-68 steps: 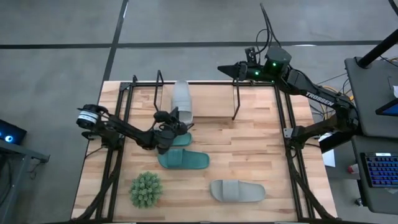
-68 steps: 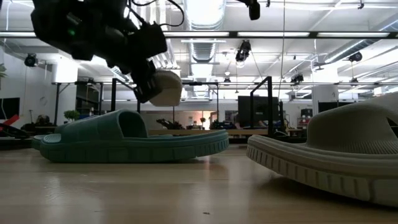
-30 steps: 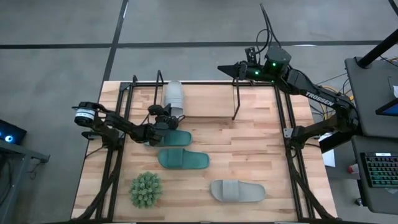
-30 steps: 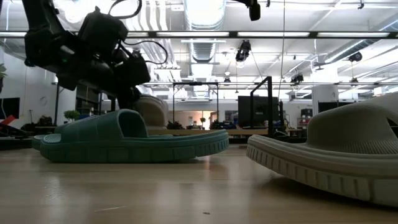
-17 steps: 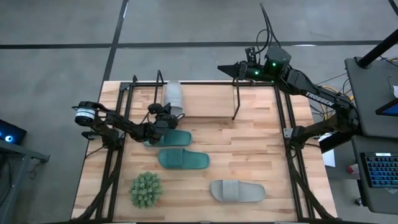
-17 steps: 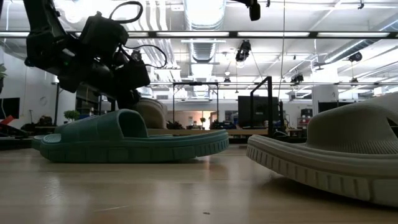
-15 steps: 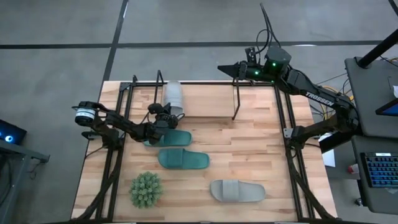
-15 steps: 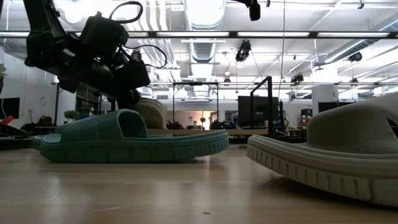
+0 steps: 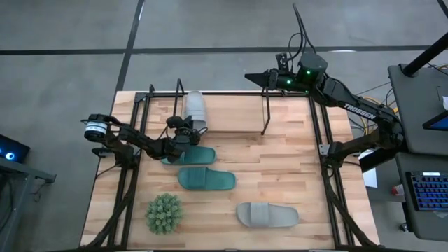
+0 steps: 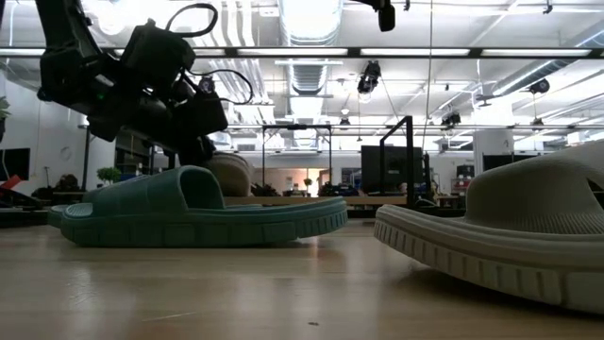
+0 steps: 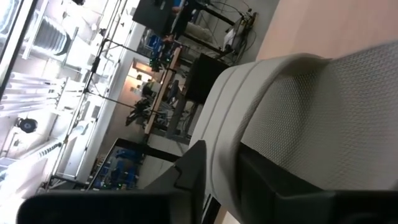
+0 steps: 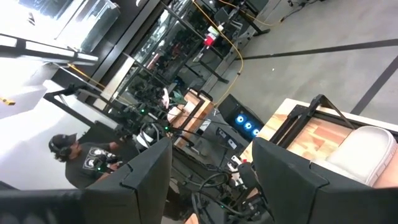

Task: Pick and place slides into the shelf
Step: Put the top gray slipper on the shelf

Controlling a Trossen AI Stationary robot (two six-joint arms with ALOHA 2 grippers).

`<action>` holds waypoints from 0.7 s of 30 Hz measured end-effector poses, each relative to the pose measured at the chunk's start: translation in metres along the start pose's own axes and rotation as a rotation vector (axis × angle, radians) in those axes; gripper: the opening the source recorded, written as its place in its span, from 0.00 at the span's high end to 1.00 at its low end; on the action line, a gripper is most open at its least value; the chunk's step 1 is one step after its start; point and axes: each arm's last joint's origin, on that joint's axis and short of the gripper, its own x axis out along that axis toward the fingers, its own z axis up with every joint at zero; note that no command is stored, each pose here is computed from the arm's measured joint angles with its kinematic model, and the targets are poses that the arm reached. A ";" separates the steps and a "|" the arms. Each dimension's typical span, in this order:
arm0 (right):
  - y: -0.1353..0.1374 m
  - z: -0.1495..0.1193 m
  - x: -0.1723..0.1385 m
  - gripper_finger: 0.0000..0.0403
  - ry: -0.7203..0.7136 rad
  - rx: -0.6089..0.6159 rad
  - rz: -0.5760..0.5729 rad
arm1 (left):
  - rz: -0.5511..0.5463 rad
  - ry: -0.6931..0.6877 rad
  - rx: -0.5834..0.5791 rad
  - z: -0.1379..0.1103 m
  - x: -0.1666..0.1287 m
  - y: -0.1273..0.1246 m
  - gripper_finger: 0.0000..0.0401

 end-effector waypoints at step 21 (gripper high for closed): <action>0.000 0.000 0.000 0.47 0.007 0.000 0.005 | -0.070 -0.037 0.006 -0.002 -0.001 -0.003 0.51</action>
